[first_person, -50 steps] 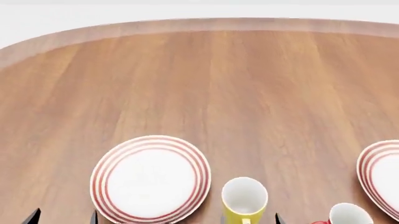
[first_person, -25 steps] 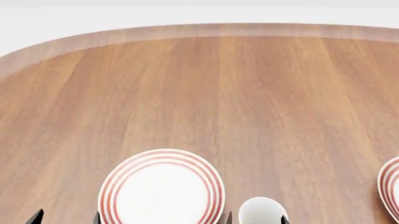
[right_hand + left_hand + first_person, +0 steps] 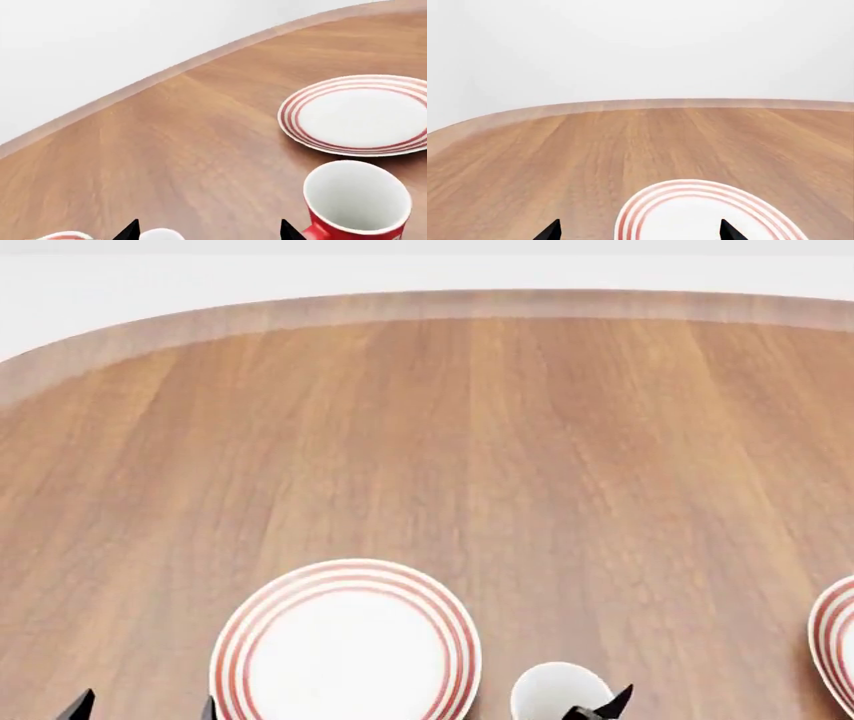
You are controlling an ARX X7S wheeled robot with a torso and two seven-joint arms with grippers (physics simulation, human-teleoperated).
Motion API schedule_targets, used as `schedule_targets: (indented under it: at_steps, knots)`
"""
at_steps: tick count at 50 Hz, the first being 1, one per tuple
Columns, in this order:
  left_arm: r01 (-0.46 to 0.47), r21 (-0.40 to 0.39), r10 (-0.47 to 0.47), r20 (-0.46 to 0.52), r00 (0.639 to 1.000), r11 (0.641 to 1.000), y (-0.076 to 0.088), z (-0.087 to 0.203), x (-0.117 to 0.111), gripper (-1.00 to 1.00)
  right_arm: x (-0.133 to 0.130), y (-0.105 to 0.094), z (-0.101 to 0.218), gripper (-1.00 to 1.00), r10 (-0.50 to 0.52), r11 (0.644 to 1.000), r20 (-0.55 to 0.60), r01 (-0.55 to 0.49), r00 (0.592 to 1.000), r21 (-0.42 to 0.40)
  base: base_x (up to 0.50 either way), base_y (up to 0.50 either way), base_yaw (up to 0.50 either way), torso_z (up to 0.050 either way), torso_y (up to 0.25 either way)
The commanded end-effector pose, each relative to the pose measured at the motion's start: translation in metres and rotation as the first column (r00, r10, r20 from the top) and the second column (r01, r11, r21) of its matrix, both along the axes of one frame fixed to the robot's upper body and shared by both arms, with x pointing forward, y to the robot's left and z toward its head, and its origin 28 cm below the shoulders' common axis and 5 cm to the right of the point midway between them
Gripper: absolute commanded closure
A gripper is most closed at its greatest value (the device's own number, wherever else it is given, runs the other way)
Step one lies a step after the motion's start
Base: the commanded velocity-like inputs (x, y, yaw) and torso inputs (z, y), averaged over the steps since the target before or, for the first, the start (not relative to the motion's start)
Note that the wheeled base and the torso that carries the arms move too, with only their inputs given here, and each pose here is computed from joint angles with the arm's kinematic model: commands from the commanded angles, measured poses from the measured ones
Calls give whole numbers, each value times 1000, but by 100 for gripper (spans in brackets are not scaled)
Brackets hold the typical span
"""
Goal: Put the red mug on the left plate.
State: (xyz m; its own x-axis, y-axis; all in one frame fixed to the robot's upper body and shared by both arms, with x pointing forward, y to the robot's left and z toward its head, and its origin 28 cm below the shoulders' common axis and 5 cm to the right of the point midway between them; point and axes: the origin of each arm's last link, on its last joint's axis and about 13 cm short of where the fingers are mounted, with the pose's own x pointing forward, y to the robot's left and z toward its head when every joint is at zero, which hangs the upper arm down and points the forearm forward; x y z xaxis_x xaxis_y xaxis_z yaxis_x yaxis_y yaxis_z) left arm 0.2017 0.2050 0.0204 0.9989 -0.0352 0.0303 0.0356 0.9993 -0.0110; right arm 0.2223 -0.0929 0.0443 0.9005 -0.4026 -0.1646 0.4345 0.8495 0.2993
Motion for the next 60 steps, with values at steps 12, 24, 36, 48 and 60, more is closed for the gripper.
schedule_targets:
  at_steps: [12, 24, 36, 48, 60]
  knots:
    - [-4, 0, 4, 1, 1000, 1000, 1, 0, 0, -100, -8, 1, 6, -100, -155, 983, -30, 157, 987, 97, 0, 0, 0, 0, 0]
    - [5, 1, -5, -1, 1000, 1000, 0, 0, 0, -100, 12, 1, -3, -100, -264, 956, -81, 272, 961, 111, 0, 0, 0, 0, 0]
    - [11, -4, -11, -1, 1000, 1000, 0, 1, -1, -100, 31, 7, -5, -100, -361, 913, -160, 383, 919, 139, 0, 0, 0, 0, 0]
    - [17, -12, -17, -1, 1000, 1000, 1, 1, -2, -100, 45, 16, -8, -100, -379, 863, -293, 450, 878, 231, 0, 0, 0, 0, 0]
    - [16, -12, -16, 0, 1000, 1000, 1, 2, -2, -100, 52, 19, -3, -100, -377, 868, -288, 445, 880, 222, 0, 0, 0, 0, 0]
